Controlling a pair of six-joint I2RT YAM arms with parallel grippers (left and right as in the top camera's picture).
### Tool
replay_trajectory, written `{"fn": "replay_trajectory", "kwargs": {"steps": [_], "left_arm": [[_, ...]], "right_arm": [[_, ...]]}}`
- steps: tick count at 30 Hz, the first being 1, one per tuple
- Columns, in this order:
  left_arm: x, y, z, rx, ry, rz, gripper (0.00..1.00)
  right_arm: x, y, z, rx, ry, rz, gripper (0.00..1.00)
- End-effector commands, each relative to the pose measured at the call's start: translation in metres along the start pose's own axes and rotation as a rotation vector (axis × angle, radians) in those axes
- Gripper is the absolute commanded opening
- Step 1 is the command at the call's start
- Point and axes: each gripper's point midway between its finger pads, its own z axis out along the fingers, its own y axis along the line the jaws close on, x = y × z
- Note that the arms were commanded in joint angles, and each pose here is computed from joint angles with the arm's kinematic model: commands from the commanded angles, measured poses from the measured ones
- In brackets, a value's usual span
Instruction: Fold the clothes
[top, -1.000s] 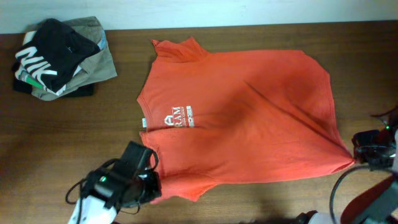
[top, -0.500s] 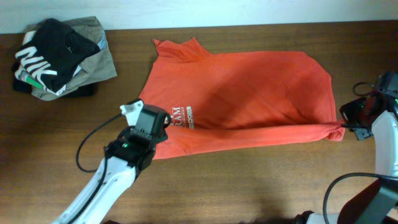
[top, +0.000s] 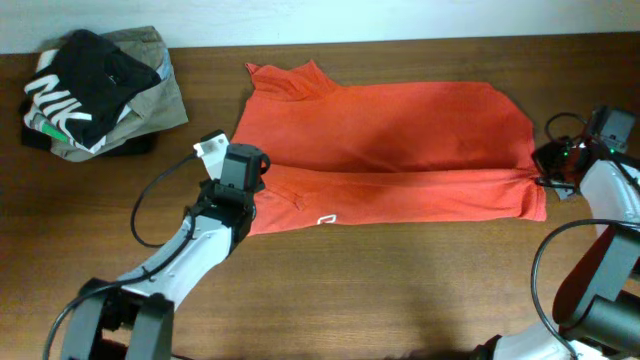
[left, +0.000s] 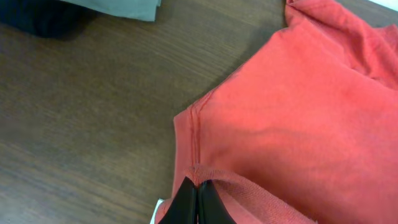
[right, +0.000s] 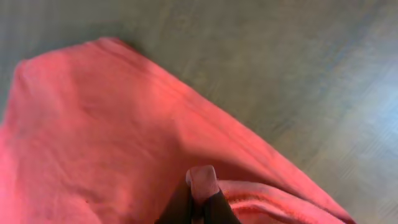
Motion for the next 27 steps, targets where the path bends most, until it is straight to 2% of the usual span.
{"fn": "replay_trajectory", "kwargs": {"steps": [1, 4, 5, 6, 7, 8, 12, 13, 14, 15, 16, 17, 18, 19, 20, 23, 27], "left_arm": [[0.001, 0.001, 0.015, -0.026, -0.017, 0.010, 0.01], [0.008, 0.003, 0.024, -0.039, -0.008, 0.015, 0.02], [0.007, 0.006, 0.026, -0.048, -0.007, 0.010, 0.13], [0.005, 0.011, 0.027, -0.057, -0.010, 0.008, 0.44], [0.001, 0.014, 0.028, -0.061, -0.016, 0.023, 0.74], [-0.008, 0.015, 0.026, -0.064, -0.025, 0.076, 0.99], [-0.049, 0.007, -0.019, -0.018, -0.008, 0.115, 0.99], [-0.047, -0.002, -0.034, 0.051, 0.053, 0.124, 0.95], [-0.039, -0.011, -0.045, 0.127, 0.111, 0.129, 0.73], [-0.024, -0.020, -0.052, 0.199, 0.187, 0.136, 0.50], [-0.007, -0.026, -0.055, 0.249, 0.268, 0.145, 0.34], [0.009, -0.027, -0.055, 0.272, 0.337, 0.153, 0.25], [0.019, -0.027, -0.054, 0.275, 0.374, 0.158, 0.17], [0.027, -0.027, -0.051, 0.275, 0.407, 0.163, 0.12], [0.047, -0.029, -0.043, 0.286, 0.481, 0.169, 0.02], [0.097, -0.032, -0.026, 0.309, 0.663, 0.182, 0.01], [0.127, -0.021, -0.013, 0.262, 0.755, 0.190, 0.01]], "right_arm": [[0.010, 0.017, 0.010, -0.023, 0.006, -0.068, 0.05], [0.013, 0.017, 0.020, 0.001, 0.004, -0.082, 0.13], [0.012, 0.018, 0.021, -0.003, -0.002, -0.098, 0.55], [0.007, 0.022, 0.018, -0.011, -0.012, -0.135, 0.99], [0.002, 0.026, 0.013, -0.012, -0.014, -0.170, 0.99], [-0.006, 0.032, 0.000, -0.002, -0.006, -0.185, 0.99], [-0.034, 0.056, -0.067, 0.023, 0.026, -0.224, 0.99], [-0.029, 0.058, -0.080, 0.032, 0.061, -0.250, 0.99], [-0.022, 0.055, -0.088, 0.051, 0.099, -0.255, 0.99], [-0.011, 0.047, -0.090, 0.083, 0.145, -0.259, 0.85], [0.002, 0.038, -0.086, 0.114, 0.190, -0.260, 0.57], [0.012, 0.032, -0.079, 0.132, 0.219, -0.263, 0.42], [0.018, 0.027, -0.073, 0.142, 0.234, -0.263, 0.32], [0.026, 0.019, -0.062, 0.152, 0.252, -0.262, 0.07], [0.035, 0.010, -0.048, 0.160, 0.263, -0.260, 0.04], [0.057, -0.011, -0.019, 0.172, 0.287, -0.258, 0.04], [0.070, -0.025, 0.002, 0.167, 0.279, -0.259, 0.04]]}}
